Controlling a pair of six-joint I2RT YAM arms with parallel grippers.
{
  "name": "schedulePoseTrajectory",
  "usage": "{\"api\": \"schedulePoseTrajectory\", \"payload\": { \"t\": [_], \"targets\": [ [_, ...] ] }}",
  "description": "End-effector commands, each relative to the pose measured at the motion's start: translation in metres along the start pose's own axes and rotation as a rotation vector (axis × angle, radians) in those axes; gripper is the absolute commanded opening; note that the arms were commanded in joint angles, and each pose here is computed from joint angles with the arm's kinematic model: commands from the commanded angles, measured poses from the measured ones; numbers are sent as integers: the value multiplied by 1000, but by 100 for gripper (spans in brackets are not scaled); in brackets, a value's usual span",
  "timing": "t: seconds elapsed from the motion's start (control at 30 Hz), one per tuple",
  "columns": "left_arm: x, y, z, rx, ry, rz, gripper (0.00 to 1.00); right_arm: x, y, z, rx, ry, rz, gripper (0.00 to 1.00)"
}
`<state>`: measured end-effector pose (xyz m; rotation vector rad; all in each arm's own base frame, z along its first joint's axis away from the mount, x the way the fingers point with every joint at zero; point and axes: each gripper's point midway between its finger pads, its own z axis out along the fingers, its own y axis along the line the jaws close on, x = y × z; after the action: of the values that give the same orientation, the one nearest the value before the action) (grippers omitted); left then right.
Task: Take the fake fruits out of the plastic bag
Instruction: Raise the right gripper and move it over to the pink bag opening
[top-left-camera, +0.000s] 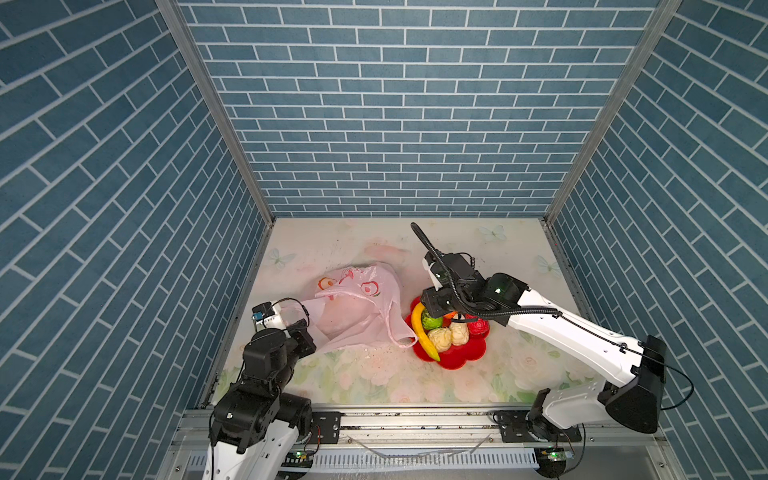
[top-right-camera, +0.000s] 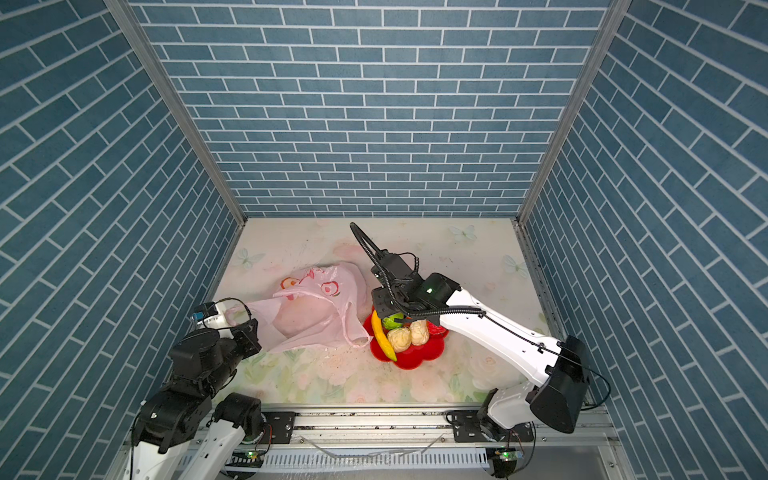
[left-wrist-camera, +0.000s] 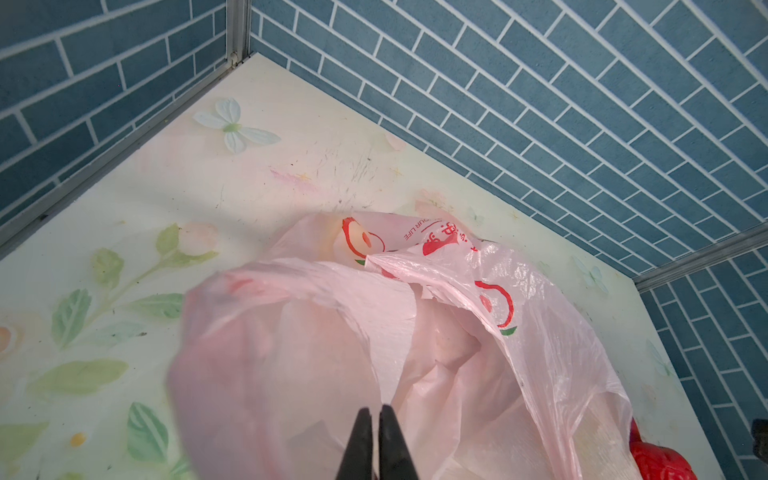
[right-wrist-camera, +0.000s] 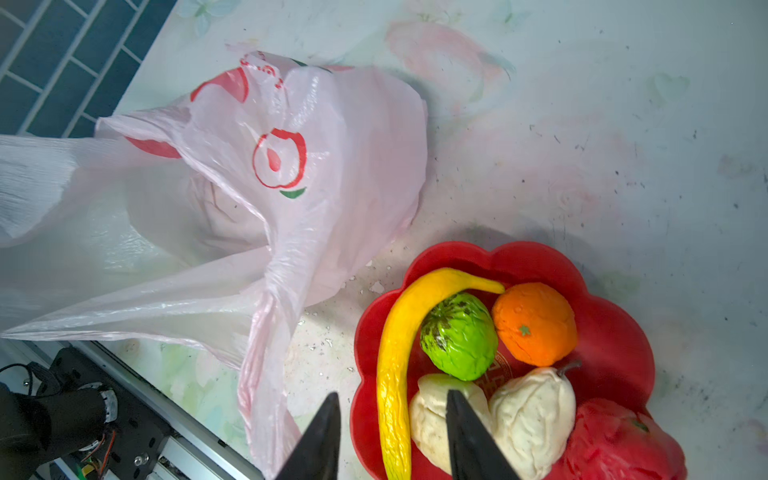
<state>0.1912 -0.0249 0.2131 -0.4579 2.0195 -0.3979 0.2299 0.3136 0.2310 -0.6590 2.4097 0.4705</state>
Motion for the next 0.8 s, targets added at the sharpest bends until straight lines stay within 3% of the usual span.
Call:
{"api": "schedulePoseTrajectory", "payload": {
  "t": [0.0, 0.37, 0.63, 0.77],
  "targets": [
    [8, 1, -3, 3, 35, -12, 8, -18, 19, 1, -30, -34, -86, 42],
    [13, 6, -4, -2, 34, -67, 8, -50, 110, 43, -201, -163, -174, 40],
    [8, 2, -1, 0, 30, -83, 8, -52, 163, 82, -306, -172, -199, 23],
    [-3, -3, -1, -9, 18, -64, 8, -40, 175, 100, -342, -139, -239, 19]
  ]
}}
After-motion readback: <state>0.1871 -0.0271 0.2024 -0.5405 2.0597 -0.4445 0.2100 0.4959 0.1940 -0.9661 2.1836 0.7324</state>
